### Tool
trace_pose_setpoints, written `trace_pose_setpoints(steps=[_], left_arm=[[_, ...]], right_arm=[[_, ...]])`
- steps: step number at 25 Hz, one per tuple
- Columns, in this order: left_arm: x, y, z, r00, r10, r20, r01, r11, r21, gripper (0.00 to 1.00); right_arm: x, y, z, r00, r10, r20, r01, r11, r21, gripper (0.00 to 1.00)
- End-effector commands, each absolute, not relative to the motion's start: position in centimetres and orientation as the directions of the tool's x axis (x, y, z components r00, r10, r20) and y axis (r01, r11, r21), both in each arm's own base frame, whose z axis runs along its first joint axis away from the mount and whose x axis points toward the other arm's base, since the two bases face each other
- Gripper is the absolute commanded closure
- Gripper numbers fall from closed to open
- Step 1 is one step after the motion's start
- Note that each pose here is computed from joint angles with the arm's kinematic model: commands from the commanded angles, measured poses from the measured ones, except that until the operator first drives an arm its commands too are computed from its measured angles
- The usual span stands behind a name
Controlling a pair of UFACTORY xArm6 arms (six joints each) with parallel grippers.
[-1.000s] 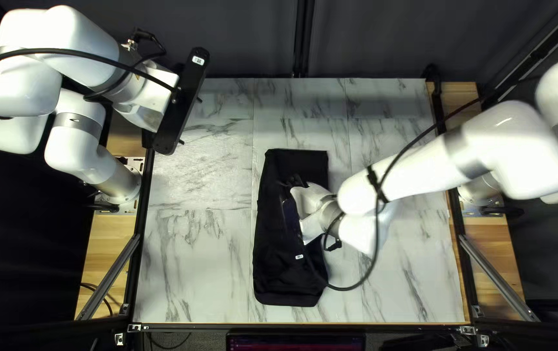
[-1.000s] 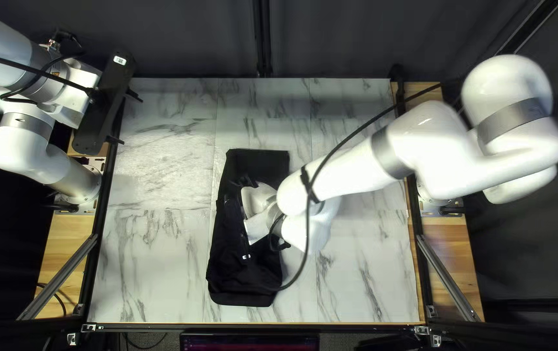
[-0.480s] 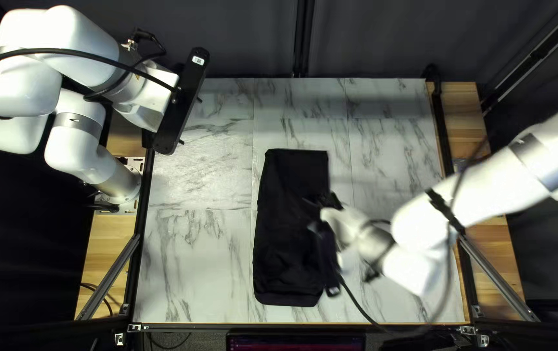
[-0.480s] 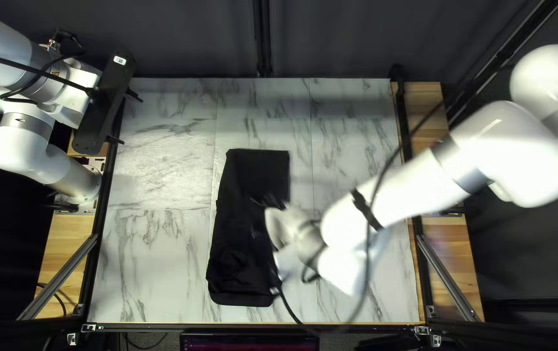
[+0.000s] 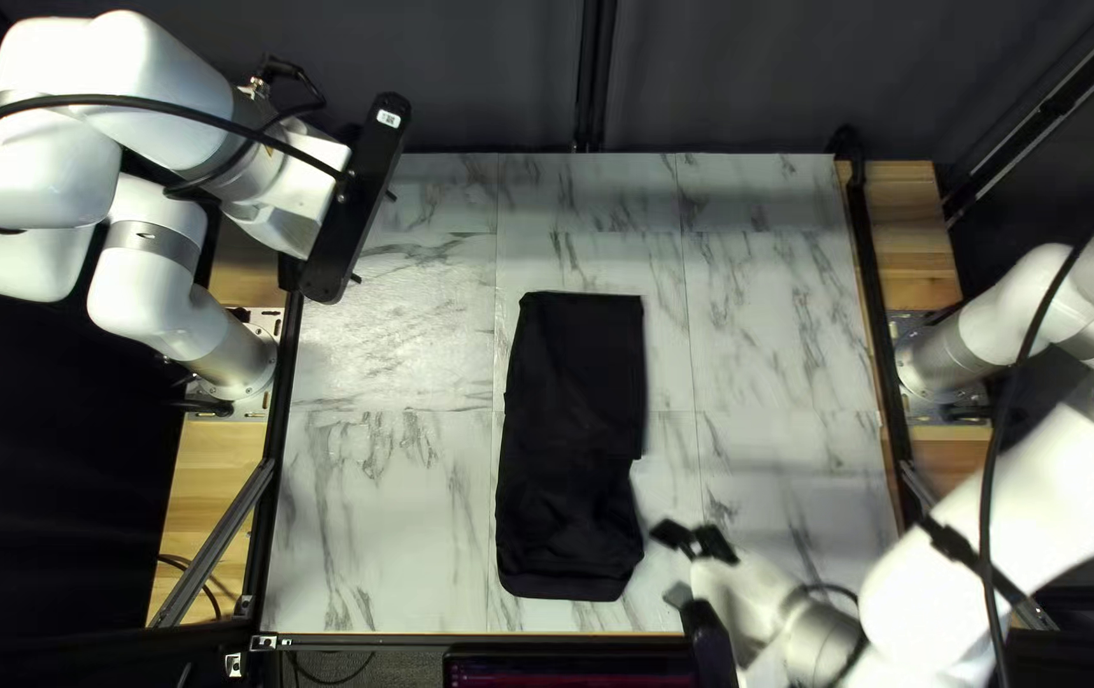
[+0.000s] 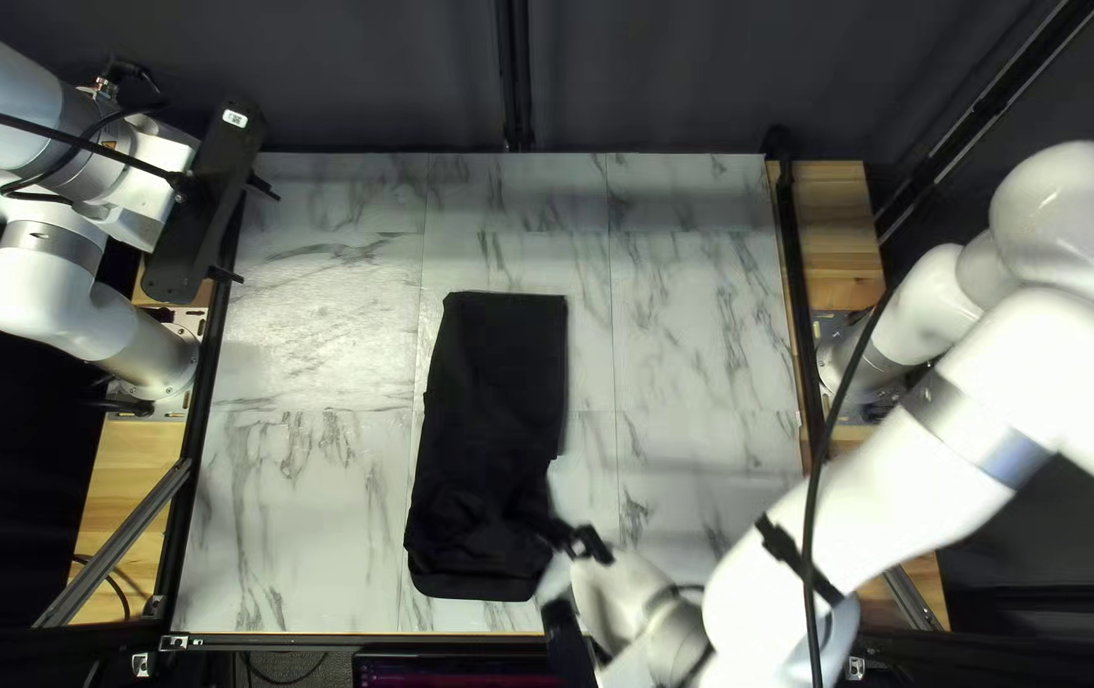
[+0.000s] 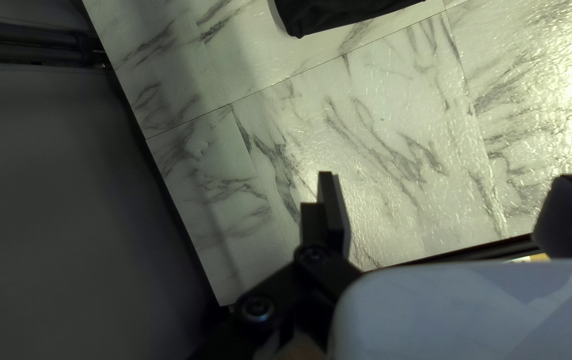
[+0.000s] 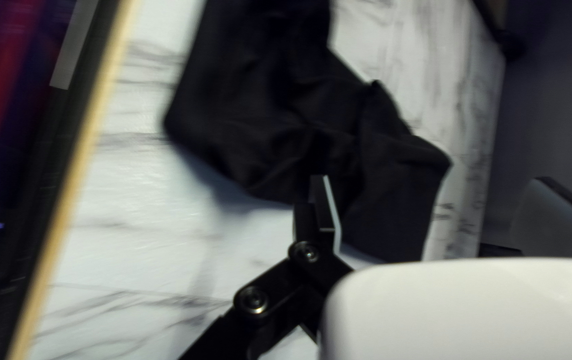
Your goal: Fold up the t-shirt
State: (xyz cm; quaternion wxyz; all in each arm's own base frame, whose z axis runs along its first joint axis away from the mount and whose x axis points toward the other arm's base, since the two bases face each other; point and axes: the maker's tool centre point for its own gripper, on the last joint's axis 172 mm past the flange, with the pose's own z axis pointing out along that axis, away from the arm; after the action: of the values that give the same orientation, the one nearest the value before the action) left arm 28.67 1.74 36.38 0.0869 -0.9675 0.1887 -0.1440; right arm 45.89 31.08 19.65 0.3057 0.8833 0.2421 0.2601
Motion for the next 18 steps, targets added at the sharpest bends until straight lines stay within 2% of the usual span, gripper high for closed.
trace_pose_setpoints(steps=[1,12,18], left_arm=[[28.7,1.7,36.4,0.887,-0.39,0.246,-0.34,-0.914,-0.222,0.0],[28.5,1.6,36.3,0.888,-0.385,0.251,-0.338,-0.917,-0.211,0.0],[34.1,-5.8,31.4,0.875,-0.428,0.225,-0.378,-0.896,-0.232,0.0]], right_arm=[[45.9,31.1,19.7,0.748,0.587,0.311,0.269,-0.696,0.666,0.0],[45.9,31.1,19.7,0.748,0.587,0.311,0.269,-0.696,0.666,0.0],[45.9,31.1,19.7,0.748,0.587,0.311,0.269,-0.696,0.666,0.0]])
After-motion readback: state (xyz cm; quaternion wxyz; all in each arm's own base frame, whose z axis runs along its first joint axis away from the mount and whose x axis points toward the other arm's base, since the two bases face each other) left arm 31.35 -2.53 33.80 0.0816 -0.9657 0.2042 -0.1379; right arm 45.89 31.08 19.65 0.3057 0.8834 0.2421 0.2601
